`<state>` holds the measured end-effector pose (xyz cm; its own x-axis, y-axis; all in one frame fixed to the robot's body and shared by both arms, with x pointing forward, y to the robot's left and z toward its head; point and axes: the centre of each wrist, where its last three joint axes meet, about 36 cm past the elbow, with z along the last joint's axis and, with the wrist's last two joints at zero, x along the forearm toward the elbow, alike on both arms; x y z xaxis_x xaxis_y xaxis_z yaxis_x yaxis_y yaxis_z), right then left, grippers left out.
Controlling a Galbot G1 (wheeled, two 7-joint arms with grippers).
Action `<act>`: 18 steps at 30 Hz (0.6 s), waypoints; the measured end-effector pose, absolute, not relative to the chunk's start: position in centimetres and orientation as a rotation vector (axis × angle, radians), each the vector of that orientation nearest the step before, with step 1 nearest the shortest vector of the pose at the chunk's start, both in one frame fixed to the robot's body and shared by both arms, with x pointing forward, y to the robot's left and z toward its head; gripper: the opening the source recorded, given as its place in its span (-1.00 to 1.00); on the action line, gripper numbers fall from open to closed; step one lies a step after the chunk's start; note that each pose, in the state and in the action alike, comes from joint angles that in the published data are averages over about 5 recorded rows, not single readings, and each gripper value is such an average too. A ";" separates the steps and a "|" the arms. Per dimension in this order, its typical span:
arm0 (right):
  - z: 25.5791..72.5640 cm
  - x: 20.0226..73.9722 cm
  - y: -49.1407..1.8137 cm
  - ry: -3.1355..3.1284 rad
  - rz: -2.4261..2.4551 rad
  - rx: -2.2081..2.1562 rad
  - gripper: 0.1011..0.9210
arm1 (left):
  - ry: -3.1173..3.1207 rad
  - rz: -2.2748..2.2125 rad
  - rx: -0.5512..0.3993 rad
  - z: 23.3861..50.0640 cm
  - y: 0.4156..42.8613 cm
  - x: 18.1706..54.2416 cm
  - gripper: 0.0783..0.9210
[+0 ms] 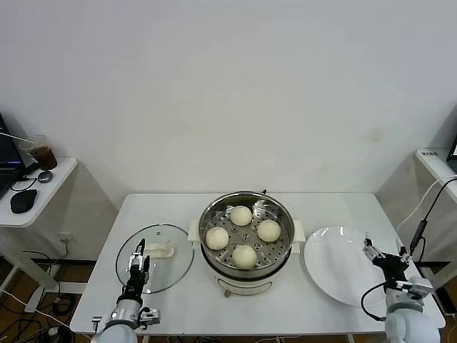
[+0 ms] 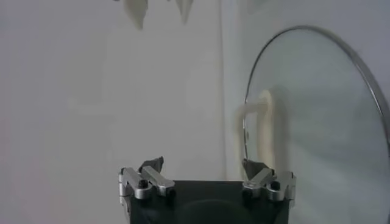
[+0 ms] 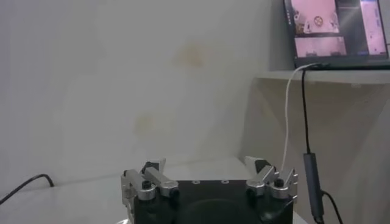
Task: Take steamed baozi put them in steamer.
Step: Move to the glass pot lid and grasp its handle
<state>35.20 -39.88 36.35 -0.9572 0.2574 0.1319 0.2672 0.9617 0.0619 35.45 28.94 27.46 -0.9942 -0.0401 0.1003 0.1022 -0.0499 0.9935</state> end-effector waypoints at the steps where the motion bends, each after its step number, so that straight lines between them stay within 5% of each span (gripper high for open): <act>1: 36.3 35.2 -39.9 -2.990 -0.121 -0.402 0.76 | -2.092 -2.206 -0.066 27.3 29.0 35.6 0.77; 18: 35.2 35.0 -39.2 -2.971 -0.143 -0.408 0.76 | -2.086 -2.173 -0.035 26.7 28.8 39.0 0.77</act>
<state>34.96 -39.23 35.23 -0.9535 0.2613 0.1502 0.2746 0.9586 0.0751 38.97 28.85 26.66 -0.9914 -0.0767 0.1061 0.1091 -0.0366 0.9934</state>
